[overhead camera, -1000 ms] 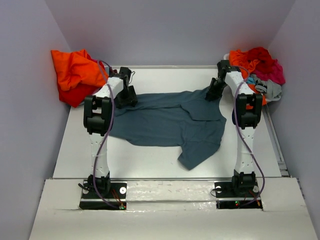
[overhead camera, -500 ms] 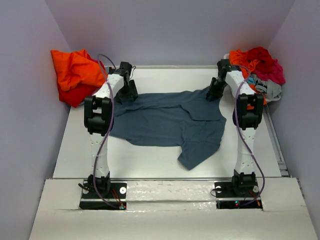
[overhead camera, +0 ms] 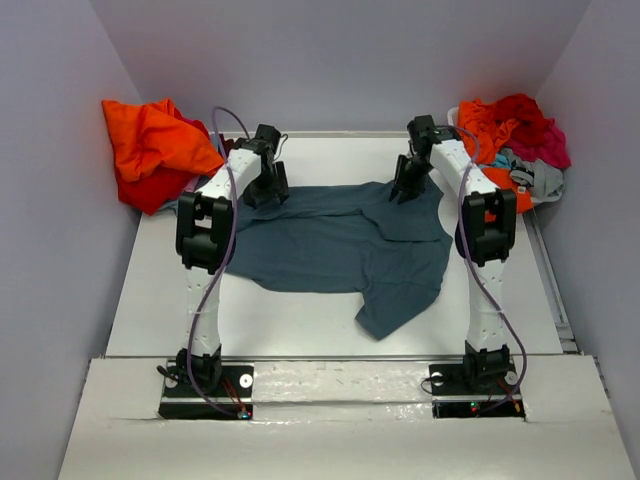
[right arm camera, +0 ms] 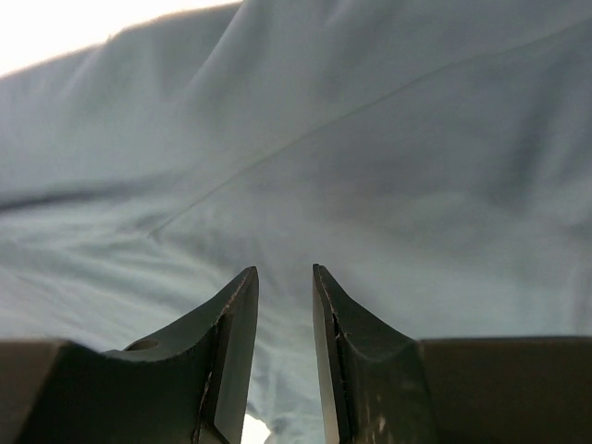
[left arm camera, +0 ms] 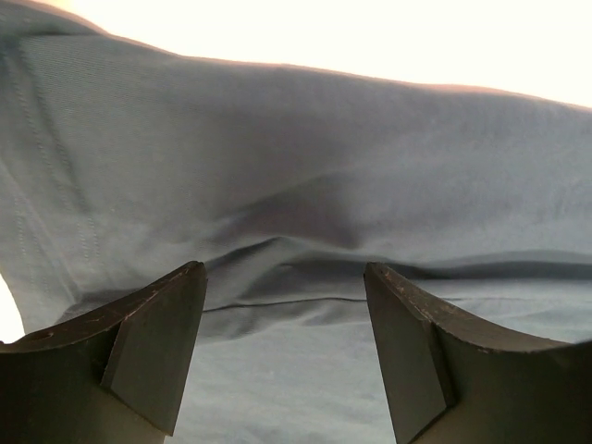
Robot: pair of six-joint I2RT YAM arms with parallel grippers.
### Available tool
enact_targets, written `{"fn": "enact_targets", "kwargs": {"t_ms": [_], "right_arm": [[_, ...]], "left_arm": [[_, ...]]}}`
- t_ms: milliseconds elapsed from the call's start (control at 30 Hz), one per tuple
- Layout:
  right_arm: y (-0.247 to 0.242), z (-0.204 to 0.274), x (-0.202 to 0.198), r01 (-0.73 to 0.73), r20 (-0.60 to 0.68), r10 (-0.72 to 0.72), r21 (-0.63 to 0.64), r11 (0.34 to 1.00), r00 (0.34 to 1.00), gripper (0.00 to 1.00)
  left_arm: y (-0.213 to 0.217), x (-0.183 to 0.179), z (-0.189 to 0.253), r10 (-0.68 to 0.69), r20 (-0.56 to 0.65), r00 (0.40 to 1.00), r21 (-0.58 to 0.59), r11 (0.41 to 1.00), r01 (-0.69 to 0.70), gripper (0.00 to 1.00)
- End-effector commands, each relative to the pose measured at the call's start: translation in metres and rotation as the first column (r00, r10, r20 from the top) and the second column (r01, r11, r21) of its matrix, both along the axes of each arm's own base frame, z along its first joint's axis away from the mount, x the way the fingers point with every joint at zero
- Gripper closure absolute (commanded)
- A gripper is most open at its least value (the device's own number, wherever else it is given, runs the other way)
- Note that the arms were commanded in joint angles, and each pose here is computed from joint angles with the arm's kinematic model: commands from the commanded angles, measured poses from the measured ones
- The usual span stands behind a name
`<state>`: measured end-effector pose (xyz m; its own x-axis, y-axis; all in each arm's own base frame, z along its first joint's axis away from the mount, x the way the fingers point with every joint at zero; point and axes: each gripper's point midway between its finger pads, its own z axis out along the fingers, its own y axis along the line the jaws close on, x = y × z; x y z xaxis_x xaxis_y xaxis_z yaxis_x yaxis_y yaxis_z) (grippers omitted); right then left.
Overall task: Fold and stack the t-shirts
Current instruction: Fold the tshirt
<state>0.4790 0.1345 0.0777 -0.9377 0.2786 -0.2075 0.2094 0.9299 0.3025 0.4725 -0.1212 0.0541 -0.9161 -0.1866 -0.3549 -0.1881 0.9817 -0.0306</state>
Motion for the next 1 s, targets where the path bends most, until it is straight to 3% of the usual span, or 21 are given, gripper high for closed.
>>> {"fn": "enact_targets", "kwargs": {"t_ms": [0, 533, 967], "right_arm": [[0.025, -0.003, -0.017, -0.073, -0.039, 0.074, 0.026, 0.997, 0.997, 0.64], [0.070, -0.034, -0.025, -0.152, -0.094, 0.157, 0.062, 0.986, 0.983, 0.64], [0.065, -0.040, -0.034, -0.161, -0.111, 0.165, 0.046, 0.986, 0.980, 0.64]], "left_arm": [[-0.006, -0.004, 0.020, -0.034, 0.018, 0.999, 0.002, 0.999, 0.034, 0.19], [-0.017, -0.039, -0.004, -0.113, -0.082, 0.990, 0.033, 0.993, 0.116, 0.20], [-0.019, -0.064, 0.005, -0.128, -0.069, 0.989, 0.093, 0.987, 0.135, 0.19]]}}
